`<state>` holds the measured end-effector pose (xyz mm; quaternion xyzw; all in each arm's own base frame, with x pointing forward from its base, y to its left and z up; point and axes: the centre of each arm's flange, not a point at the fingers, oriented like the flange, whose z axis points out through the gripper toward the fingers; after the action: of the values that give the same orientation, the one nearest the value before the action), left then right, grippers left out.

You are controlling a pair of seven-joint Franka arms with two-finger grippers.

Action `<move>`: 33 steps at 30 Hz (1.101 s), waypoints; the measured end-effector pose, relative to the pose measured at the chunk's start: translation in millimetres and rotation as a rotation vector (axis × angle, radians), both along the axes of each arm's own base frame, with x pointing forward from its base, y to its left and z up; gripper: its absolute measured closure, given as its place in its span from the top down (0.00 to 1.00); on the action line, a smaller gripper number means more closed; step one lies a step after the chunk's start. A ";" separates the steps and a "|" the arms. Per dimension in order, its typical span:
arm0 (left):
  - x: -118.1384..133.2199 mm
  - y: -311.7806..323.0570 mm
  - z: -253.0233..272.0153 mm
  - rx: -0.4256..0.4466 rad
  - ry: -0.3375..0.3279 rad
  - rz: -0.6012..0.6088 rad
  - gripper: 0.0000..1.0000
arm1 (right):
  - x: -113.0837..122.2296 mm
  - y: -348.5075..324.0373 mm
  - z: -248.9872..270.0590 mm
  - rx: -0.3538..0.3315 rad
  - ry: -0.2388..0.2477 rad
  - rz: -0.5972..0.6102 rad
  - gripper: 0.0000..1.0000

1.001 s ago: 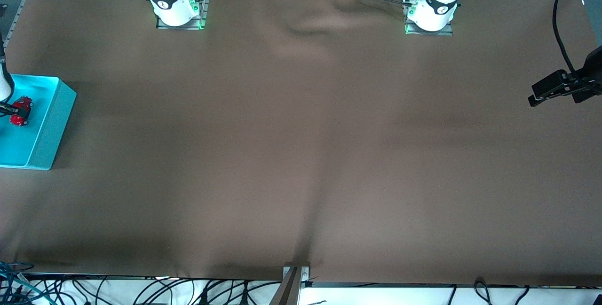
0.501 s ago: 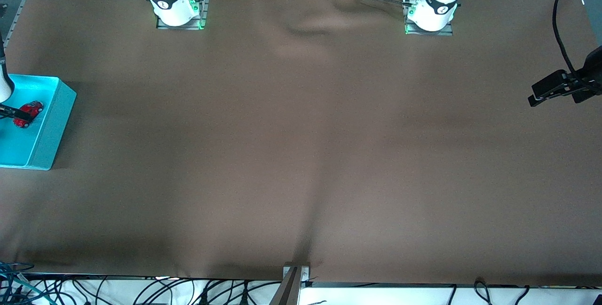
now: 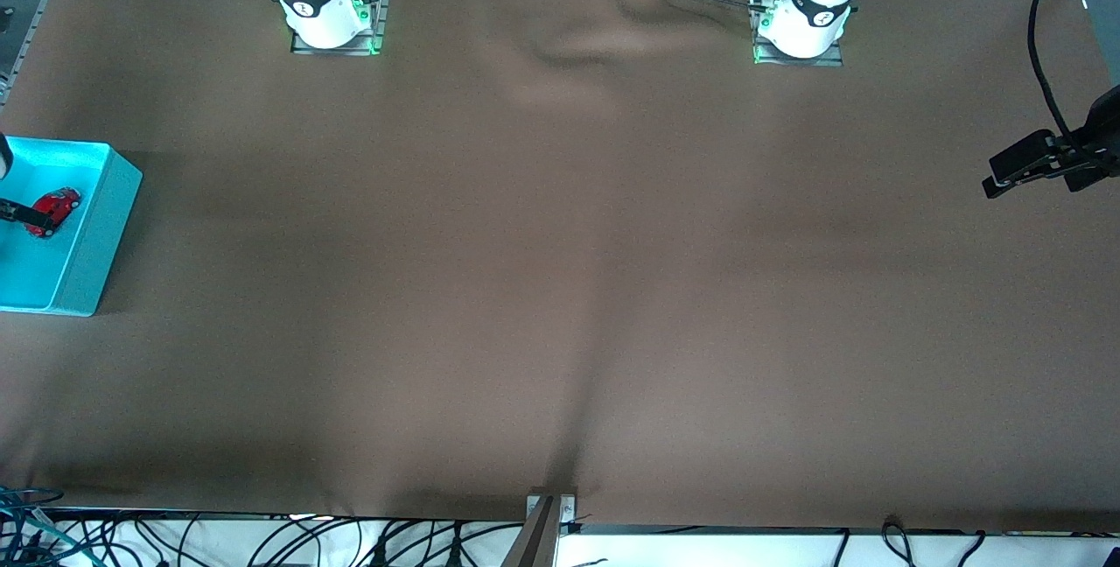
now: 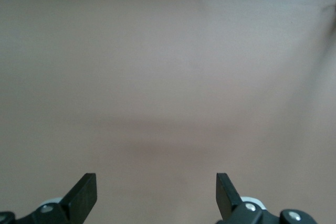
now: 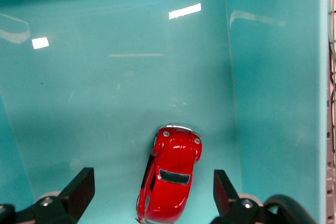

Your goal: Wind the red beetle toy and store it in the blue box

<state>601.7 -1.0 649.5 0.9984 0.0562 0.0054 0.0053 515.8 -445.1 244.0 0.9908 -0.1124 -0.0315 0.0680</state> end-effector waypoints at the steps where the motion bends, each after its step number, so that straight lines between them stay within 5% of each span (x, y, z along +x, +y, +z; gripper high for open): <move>1: 0.0 0.0 0.0 0.000 0.000 0.000 1.00 | -0.2 0.2 1.9 0.002 0.001 -0.001 1.00; 33: 0.0 -0.1 0.0 -0.001 0.000 0.000 1.00 | -4.4 23.1 100.4 0.083 0.005 -0.007 1.00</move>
<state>601.7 -1.0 649.5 0.9984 0.0561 0.0054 0.0056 511.4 -422.0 344.5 0.9923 -0.1144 -0.0387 0.0270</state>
